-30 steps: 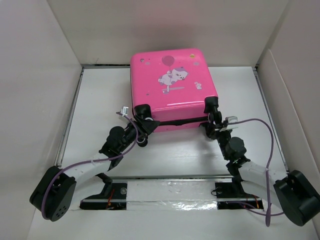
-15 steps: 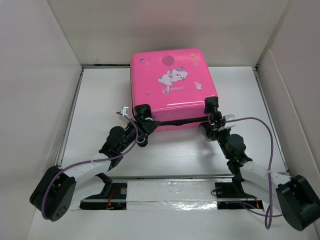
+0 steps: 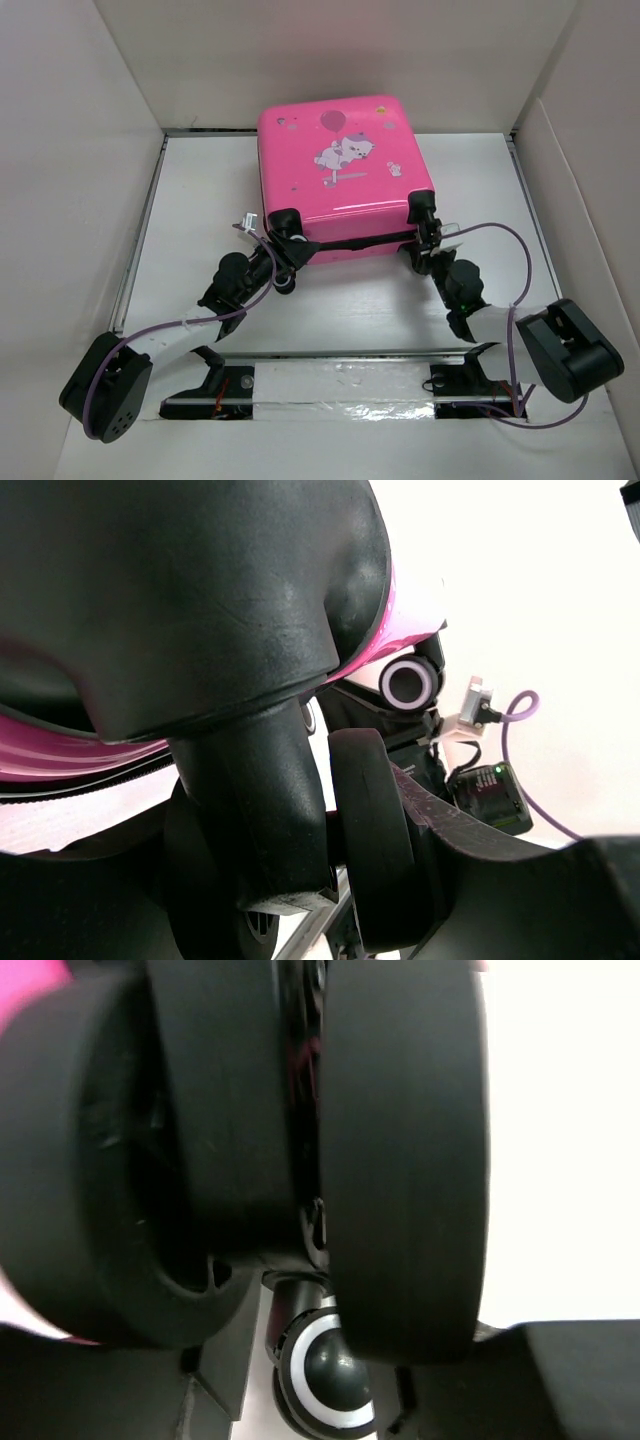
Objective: Pack the luggage
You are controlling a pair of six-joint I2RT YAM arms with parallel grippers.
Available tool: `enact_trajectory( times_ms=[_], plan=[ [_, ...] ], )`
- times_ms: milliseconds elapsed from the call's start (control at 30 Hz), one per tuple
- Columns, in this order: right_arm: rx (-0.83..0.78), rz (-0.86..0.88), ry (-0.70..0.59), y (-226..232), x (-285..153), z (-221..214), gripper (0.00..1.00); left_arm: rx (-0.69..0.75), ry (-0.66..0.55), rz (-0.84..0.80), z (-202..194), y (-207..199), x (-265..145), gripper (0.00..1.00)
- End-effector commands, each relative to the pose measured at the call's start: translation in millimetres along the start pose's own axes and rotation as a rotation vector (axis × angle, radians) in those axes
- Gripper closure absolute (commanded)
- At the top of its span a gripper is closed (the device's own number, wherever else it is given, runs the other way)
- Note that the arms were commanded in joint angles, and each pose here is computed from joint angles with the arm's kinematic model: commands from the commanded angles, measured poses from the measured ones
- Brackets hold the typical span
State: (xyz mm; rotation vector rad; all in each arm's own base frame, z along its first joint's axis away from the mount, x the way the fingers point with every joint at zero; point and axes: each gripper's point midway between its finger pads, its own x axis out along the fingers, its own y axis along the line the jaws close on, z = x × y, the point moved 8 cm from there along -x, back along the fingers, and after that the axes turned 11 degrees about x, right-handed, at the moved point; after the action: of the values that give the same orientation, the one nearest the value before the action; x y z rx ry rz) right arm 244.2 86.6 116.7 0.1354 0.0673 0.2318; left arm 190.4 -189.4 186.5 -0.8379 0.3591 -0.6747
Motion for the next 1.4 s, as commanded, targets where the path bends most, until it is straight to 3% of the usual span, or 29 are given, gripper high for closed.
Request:
enact_trajectory(
  times_ms=[0,200,300,367,500,567,600,633,667,833,1000,1133,1367],
  plan=[
    [-0.013,0.063,-0.271,11.7,21.4,55.7,0.63,0.178,-0.119,-0.278,29.1,-50.4,-3.0,1.00],
    [0.016,0.106,-0.384,14.7,20.9,66.0,0.82,0.182,-0.115,-0.258,26.8,-46.1,-3.6,1.00],
    [0.033,0.147,-0.395,19.7,20.3,70.9,0.82,0.181,-0.110,-0.256,26.1,-45.3,-2.5,1.00],
    [0.036,0.160,-0.389,21.1,19.5,71.3,0.80,0.182,-0.112,-0.255,26.4,-45.2,-2.0,1.00],
    [0.031,0.191,-0.356,24.2,16.0,71.3,0.61,0.184,-0.111,-0.254,25.9,-44.6,-1.9,1.00],
    [0.028,0.193,-0.328,24.9,16.2,71.6,0.61,0.180,-0.110,-0.251,25.4,-43.6,-0.8,1.00],
    [0.028,0.198,-0.342,25.9,17.0,75.7,0.70,0.173,-0.103,-0.256,23.5,-42.4,0.0,1.00],
    [0.030,0.199,-0.342,26.0,17.0,75.7,0.70,0.173,-0.103,-0.256,23.5,-42.4,0.0,1.00],
    [0.035,0.194,-0.350,26.0,18.0,77.5,0.81,0.171,-0.101,-0.254,22.6,-41.4,-0.1,1.00],
    [0.048,0.212,-0.372,29.8,28.0,80.3,1.00,0.174,-0.103,-0.244,22.0,-39.6,-0.4,1.00],
    [0.101,0.274,-0.411,38.7,22.9,73.2,1.00,0.172,-0.103,-0.252,22.5,-40.7,0.2,1.00],
    [0.199,0.323,-0.348,64.4,11.3,50.9,1.00,0.169,-0.109,-0.296,26.2,-48.6,2.1,1.00],
    [0.265,0.417,-0.279,169.4,5.8,13.8,1.00,0.162,-0.091,-0.409,18.0,-87.9,18.4,1.00]
  ],
)
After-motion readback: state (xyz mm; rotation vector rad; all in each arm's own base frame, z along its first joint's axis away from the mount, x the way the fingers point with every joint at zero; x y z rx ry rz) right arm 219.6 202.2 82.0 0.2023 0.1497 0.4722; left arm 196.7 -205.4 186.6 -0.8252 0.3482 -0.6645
